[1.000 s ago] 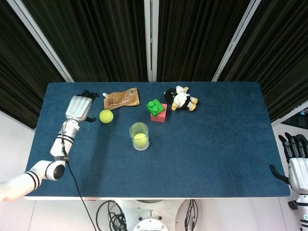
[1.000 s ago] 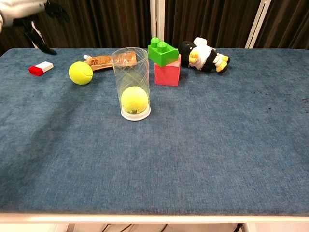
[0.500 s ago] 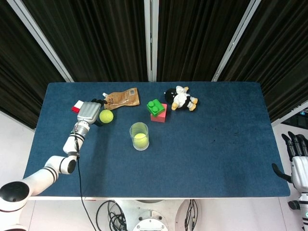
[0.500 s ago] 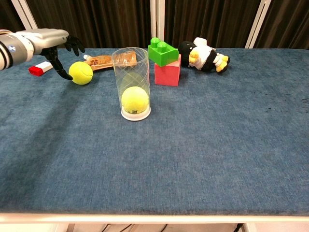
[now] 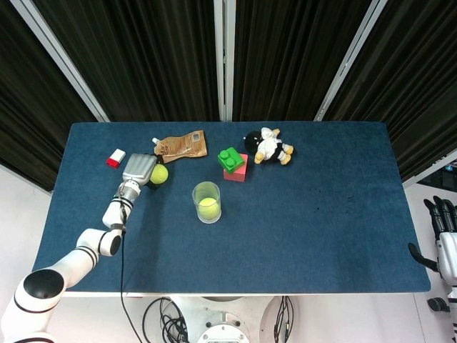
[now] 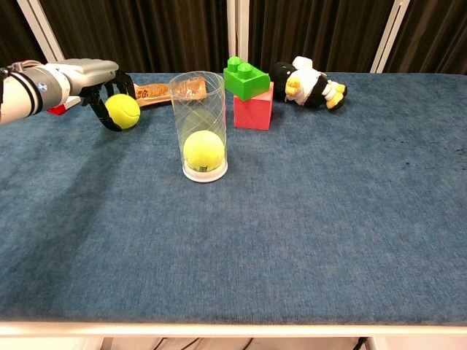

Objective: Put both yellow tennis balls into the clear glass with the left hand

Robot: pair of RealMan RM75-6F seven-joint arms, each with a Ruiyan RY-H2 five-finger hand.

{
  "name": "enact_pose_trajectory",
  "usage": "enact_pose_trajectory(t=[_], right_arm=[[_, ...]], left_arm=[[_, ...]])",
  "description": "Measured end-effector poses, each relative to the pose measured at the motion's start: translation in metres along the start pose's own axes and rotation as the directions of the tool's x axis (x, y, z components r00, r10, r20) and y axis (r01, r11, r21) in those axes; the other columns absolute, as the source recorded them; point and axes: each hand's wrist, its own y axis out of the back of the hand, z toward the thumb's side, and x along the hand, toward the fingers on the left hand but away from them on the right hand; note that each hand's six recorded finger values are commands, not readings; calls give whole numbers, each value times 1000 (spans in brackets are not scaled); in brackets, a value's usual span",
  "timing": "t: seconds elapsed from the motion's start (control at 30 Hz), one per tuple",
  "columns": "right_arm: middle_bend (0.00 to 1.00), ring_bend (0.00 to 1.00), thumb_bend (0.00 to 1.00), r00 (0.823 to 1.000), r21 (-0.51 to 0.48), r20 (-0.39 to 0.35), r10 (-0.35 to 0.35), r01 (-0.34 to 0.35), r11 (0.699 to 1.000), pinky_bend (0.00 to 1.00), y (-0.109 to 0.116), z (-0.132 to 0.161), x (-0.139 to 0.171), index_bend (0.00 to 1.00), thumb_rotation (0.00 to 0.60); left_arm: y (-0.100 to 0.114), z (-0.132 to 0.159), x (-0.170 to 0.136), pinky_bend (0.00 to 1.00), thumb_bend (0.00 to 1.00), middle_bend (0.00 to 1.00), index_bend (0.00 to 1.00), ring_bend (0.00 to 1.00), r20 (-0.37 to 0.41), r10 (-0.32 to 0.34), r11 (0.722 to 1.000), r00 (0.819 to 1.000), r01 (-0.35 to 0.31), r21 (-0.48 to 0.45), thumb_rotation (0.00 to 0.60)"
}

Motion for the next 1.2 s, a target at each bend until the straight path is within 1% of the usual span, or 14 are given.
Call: enact_pose_trajectory(t=[0.07,0.17,0.3,0.4,0.53,0.63,0.77,0.83,0.93,1.0,1.07,1.13,1.2], right_arm=[[0,0,200,1000,1,2,1,-1,1000,0,0,0,0,0,600],[0,0,200,1000,1,6,1,-1,1000,0,0,-1,0,0,600],[0,0,200,1000,2,6,0,0,1000,0,-1,-1,0,0,600],[0,0,199,1000,2,4,2,-2,1000,0,-1,-1,0,0,600],[0,0,200,1000,2,-1,5,-5,1000,0,-2,1,-1,0,600],[0,0,200,1000,2,-7,8,-8,1000,0,-3,2,-2,0,600],[0,0,199,1000,-5,-13,16,-16,1000,0,-4,3,-3,0,600],[0,0,199,1000,-4,-17,15,-15,1000,0,-4,3,-2,0,600],[0,0,199,1000,-2,-22,11,-11,1000,0,-2,4,-1,0,600],[0,0,199,1000,-3,-25,5,-5,1000,0,0,4,-1,0,600],[0,0,200,1000,-4,-27,1,-1,1000,0,1,5,0,0,600],[0,0,200,1000,-7,-29,-1,1,1000,0,2,4,2,0,600],[0,0,200,1000,-14,-28,0,0,1000,0,2,4,3,0,600]], left_arm=[[-1,1,0,903,147,465,526,521,6,11,1000,1000,-11,-1,600],[-1,1,0,936,155,524,579,574,13,26,1000,1000,-26,2,600],[4,3,-1,963,176,579,625,616,22,66,998,998,-66,-7,600],[13,4,-4,965,184,584,630,616,35,114,993,993,-114,-28,600],[37,7,-12,965,185,586,632,616,63,202,978,977,-197,-73,600],[53,12,-22,966,191,584,632,620,87,243,965,966,-231,-126,600],[76,28,-41,977,204,586,632,637,131,280,942,951,-246,-229,600],[89,41,-56,978,207,587,632,640,161,296,927,942,-242,-286,600],[107,62,-81,979,206,587,632,642,214,311,913,926,-228,-338,600],[116,76,-96,979,205,585,632,642,247,316,911,916,-221,-347,600],[123,89,-113,978,205,584,632,641,279,321,915,905,-220,-338,600],[128,98,-125,978,204,584,632,640,298,324,921,898,-229,-314,600],[128,104,-131,978,204,584,631,639,310,323,927,894,-232,-295,600]])
